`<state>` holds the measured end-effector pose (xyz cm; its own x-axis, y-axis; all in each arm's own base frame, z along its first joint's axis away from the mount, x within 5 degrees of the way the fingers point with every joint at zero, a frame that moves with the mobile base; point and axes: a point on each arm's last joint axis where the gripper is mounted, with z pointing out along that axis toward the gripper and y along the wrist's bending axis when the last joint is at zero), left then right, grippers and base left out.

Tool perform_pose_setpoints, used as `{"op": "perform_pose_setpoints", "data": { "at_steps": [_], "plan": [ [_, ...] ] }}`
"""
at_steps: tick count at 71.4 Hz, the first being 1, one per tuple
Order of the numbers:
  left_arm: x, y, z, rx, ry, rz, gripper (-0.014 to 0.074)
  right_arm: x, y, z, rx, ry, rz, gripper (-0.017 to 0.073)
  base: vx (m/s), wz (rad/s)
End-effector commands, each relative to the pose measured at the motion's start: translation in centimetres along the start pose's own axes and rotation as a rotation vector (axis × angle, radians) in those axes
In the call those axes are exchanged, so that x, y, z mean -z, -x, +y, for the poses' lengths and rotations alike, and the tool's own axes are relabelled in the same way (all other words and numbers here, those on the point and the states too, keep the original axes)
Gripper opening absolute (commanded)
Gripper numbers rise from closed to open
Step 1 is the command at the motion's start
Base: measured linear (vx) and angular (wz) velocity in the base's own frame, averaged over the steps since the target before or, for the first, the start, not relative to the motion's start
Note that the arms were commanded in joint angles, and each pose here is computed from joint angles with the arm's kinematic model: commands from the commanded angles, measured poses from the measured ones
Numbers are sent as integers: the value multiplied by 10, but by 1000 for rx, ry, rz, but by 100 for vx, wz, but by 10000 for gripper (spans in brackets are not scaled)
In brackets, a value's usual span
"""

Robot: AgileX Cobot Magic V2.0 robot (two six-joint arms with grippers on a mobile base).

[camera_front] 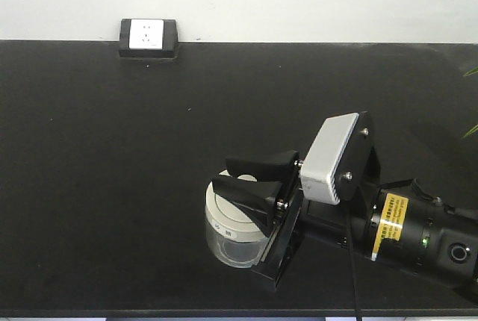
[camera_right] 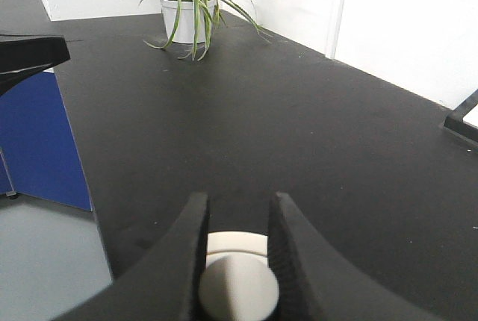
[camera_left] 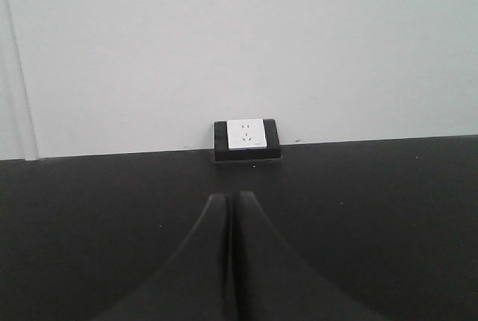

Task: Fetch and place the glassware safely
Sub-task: 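Hold the jar in the right gripper above the black bench top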

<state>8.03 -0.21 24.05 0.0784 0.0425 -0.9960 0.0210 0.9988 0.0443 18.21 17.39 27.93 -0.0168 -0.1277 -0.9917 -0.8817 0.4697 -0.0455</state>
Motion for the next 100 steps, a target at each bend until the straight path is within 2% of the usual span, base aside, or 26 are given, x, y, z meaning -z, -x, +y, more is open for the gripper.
{"op": "perform_pose_setpoints", "data": {
  "at_steps": [1, 100],
  "plan": [
    [-1, 15, 0, 15, -6, -90, -7, 3, 22, 2, 5, 24, -121, -1, 6, 1],
    [-1, 15, 0, 15, -6, -90, -7, 3, 22, 2, 5, 24, -121, -1, 2, 1]
  ]
}}
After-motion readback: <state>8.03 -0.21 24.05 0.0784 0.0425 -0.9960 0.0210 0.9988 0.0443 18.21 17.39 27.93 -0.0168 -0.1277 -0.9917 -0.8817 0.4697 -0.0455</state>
